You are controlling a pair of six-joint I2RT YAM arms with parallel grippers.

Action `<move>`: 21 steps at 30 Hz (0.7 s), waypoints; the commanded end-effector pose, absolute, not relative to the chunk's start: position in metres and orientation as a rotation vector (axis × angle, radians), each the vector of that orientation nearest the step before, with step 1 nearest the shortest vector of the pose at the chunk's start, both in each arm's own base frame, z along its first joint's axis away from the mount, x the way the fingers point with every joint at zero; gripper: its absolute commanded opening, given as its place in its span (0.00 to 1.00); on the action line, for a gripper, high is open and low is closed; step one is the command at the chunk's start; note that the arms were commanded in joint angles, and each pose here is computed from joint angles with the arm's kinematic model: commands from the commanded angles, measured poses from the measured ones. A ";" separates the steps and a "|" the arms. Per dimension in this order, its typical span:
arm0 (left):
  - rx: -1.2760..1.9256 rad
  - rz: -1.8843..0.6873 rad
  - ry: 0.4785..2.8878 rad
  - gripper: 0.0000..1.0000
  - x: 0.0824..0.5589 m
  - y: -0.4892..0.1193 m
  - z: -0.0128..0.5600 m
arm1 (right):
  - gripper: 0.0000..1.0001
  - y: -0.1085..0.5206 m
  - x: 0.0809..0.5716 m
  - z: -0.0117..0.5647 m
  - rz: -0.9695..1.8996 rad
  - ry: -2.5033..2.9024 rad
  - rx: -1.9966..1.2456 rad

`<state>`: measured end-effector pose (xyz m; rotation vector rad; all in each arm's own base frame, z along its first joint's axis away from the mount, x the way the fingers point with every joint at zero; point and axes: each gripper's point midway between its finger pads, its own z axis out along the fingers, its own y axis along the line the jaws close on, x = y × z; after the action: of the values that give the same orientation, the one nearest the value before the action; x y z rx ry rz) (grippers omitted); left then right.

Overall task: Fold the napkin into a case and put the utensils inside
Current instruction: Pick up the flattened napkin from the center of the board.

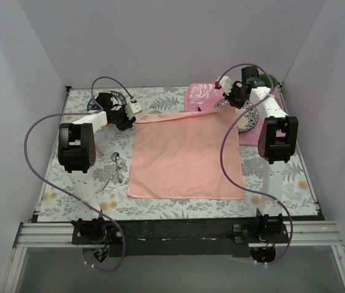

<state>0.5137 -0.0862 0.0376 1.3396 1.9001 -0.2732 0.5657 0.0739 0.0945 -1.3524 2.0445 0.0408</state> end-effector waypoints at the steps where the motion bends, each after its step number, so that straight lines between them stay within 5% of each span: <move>1: 1.432 -0.154 1.634 0.36 0.527 -0.107 0.085 | 0.01 0.073 0.580 0.119 -0.001 1.989 -1.310; 12: 1.514 -0.116 1.573 0.32 0.527 -0.119 0.073 | 0.01 0.075 0.584 0.114 0.023 2.012 -1.263; 21: 1.511 -0.091 1.565 0.17 0.535 -0.122 0.072 | 0.01 0.075 0.587 0.112 0.027 2.022 -1.242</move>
<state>0.5261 -0.1181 0.0442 1.5079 1.6441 -0.1426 0.5726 0.0757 0.0940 -1.2824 2.0645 0.0523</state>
